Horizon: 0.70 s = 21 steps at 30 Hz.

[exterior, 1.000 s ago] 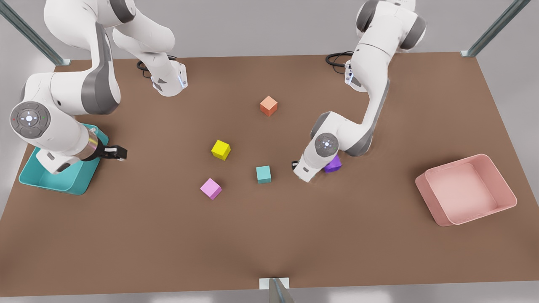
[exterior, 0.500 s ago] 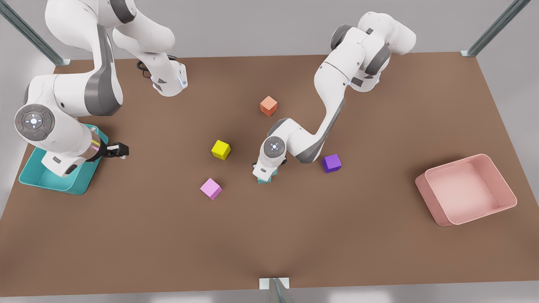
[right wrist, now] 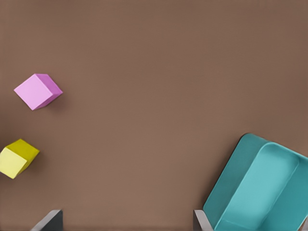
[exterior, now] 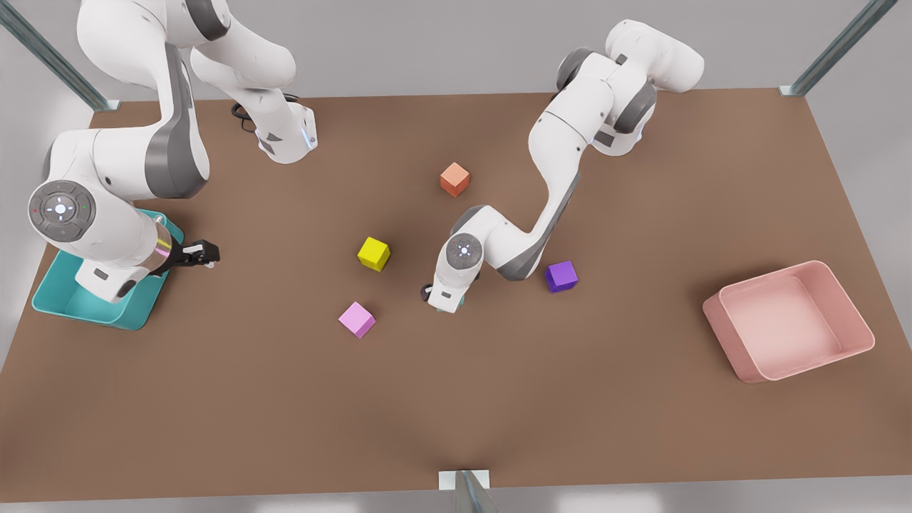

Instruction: Stack the two blue cubes on top of each other

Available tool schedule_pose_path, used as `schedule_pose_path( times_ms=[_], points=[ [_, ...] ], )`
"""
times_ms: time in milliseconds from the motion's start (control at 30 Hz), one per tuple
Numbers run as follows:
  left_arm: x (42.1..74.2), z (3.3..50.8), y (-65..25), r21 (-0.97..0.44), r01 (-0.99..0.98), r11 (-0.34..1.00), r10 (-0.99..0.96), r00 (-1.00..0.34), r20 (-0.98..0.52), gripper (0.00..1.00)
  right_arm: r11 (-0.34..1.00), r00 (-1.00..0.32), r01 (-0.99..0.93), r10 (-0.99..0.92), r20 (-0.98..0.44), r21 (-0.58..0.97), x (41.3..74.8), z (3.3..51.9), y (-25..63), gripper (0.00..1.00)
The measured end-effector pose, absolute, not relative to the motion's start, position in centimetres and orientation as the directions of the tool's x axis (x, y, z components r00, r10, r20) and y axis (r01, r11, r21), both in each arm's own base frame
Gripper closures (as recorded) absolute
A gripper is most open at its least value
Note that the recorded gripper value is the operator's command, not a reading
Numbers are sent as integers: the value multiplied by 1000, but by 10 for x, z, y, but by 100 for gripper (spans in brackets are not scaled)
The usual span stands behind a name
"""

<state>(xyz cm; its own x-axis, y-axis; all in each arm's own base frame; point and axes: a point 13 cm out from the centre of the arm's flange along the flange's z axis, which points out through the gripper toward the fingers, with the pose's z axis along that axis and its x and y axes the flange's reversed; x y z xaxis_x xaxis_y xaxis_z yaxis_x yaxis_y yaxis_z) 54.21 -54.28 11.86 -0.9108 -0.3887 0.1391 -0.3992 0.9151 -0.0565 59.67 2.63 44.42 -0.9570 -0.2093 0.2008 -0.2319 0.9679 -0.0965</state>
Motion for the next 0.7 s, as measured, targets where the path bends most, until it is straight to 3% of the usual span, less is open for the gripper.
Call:
schedule_pose_path(
  times_ms=[367,500,533,600,633,700],
  points=[
    [528,146,-554,-56,-438,897,-423,-889,173,0,962,-951,-255,-233,205,-92,597,443,28,0],
    [530,221,-538,-60,-459,887,-439,-876,200,0,961,-949,-260,-238,206,-91,597,443,28,0],
    [555,259,-508,-71,-495,866,-473,-858,200,0,961,-949,-260,-238,206,-90,597,443,27,0],
    [638,329,-355,-60,-617,784,-599,-779,184,0,961,-949,-261,-238,206,-90,597,443,26,0],
    [658,341,-285,-30,-654,756,-639,-748,179,0,961,-949,-262,-239,206,-90,597,443,26,0],
    [666,345,-198,42,-658,752,-654,-736,174,0,961,-948,-263,-241,206,-89,597,443,26,0]
  ],
)
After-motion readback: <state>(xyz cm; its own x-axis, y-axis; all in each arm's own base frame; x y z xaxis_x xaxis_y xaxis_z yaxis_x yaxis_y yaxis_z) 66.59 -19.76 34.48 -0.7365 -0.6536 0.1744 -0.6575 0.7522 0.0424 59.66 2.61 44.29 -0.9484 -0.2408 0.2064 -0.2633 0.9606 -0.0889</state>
